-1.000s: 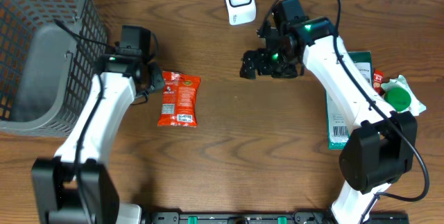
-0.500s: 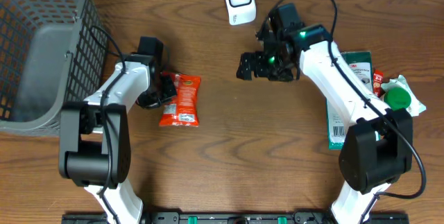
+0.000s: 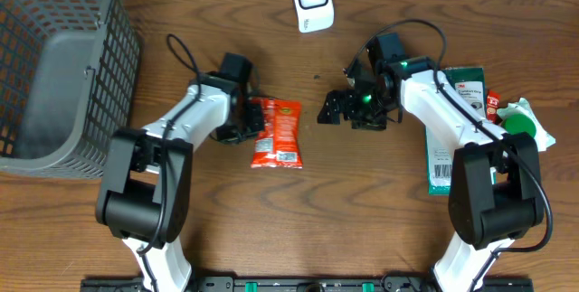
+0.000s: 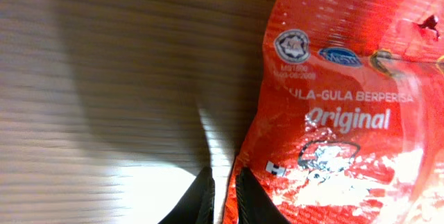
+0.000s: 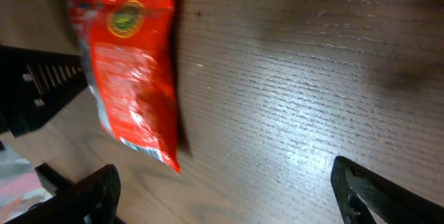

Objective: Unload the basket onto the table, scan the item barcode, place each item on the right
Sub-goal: 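Grasp the red snack bag edges with both grippers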

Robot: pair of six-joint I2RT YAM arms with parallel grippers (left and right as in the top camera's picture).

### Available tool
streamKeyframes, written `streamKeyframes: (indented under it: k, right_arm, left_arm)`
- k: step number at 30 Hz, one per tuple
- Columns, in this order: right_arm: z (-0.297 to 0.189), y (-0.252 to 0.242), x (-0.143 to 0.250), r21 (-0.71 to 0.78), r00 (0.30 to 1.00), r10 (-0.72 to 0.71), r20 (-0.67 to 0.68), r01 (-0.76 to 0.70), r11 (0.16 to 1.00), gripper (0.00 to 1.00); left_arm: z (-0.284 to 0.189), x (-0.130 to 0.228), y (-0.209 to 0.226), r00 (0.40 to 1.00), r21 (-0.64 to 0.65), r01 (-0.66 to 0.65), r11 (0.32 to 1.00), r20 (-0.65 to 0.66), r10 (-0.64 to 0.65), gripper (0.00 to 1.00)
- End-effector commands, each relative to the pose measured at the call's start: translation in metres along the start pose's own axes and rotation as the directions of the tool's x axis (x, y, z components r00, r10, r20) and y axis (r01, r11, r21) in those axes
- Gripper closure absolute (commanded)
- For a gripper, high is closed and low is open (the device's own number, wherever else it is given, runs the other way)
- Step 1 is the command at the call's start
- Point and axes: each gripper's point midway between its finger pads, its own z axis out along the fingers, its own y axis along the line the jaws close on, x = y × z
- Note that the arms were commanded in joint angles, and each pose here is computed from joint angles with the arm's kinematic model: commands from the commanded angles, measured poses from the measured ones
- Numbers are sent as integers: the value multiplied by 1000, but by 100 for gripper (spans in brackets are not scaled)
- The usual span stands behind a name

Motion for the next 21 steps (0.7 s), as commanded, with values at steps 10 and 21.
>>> streamKeyframes:
  k: [10,21]
  right_arm:
    - [17,6,14,-162,998,-58,-28,53,985,8]
    - [48,-9,10,-186,989,-111,100,128,974,6]
  left_arm:
    - [18,32,-51,987,27,-156,987,-28,157,83]
    - [21,35,-66,980,43,-197,979,-10,198,83]
